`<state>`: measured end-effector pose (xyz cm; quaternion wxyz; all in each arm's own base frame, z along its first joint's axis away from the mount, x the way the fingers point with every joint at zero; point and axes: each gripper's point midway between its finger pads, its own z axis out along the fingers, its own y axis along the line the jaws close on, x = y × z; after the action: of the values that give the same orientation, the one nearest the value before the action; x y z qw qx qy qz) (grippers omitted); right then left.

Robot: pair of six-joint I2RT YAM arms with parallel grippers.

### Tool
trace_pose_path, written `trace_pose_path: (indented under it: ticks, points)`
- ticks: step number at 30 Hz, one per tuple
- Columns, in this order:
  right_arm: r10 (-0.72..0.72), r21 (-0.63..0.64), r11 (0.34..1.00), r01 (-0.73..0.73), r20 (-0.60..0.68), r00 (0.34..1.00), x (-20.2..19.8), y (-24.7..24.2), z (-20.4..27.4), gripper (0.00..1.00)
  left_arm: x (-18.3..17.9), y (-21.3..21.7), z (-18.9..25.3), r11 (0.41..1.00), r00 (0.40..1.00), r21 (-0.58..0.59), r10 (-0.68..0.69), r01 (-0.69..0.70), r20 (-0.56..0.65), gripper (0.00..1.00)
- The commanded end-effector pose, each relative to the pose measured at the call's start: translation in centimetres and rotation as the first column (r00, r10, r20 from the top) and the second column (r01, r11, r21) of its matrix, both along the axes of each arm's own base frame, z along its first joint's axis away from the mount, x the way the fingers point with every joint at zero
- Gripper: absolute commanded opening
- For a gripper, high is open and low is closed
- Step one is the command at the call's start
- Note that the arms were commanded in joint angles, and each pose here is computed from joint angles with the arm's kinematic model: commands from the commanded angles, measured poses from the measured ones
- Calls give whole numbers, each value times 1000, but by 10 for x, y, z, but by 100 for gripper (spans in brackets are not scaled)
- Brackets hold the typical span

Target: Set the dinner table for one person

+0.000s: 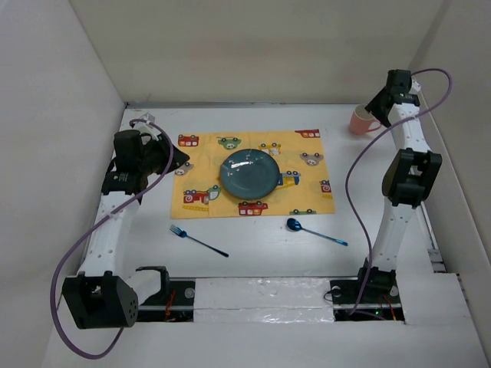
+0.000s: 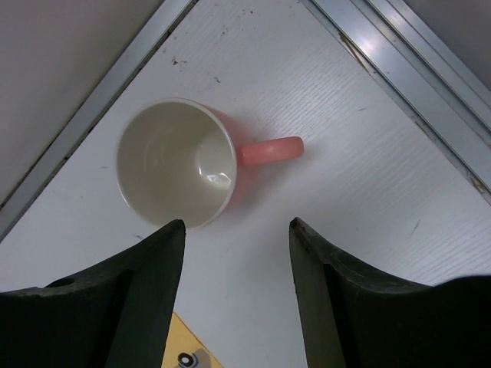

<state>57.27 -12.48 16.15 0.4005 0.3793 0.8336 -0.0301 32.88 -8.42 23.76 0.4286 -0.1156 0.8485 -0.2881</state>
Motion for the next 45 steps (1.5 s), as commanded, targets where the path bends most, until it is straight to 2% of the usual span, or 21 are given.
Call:
trace_pose_path:
  ticks: [1,12,15,16,17,18,19,22,26,30,38,45]
  points:
    - [-28,28,999,26,62,998,15,-7,10,62,6,-2,11,1000,999,4,-17,17,51,24]
    - [-56,126,991,51,40,998,25,2,-33,57,11,-3,13,1000,999,0,-24,24,45,24]
    - [-56,135,990,49,42,998,26,4,-34,37,11,-2,14,1000,999,4,-21,21,44,23]
    - [-70,125,990,63,52,996,24,1,-26,17,11,-3,14,1000,999,3,-22,22,44,23]
    - [-82,120,990,75,57,995,22,0,-22,8,11,-2,16,1000,999,4,-21,21,50,23]
    - [-74,110,992,65,75,994,22,4,-19,3,11,-3,16,1000,999,0,-22,22,49,23]
    - [-76,97,993,64,125,989,21,3,4,0,11,-3,16,1000,999,0,-22,22,50,23]
    - [-43,68,997,30,205,978,18,5,43,0,12,-4,17,1000,998,-7,-25,25,51,23]
    - [82,-11,997,-82,239,967,13,36,86,0,11,-4,22,1000,998,-7,-26,27,65,23]
    - [158,-63,987,-146,244,957,3,72,102,0,7,-4,21,1000,998,-7,-26,27,64,23]
    - [366,-41,930,-365,183,913,-2,168,81,0,-3,-2,12,1000,998,1,-17,17,62,23]
    - [415,-46,910,-412,97,905,-4,199,55,0,-9,-1,10,1000,998,8,-11,10,64,23]
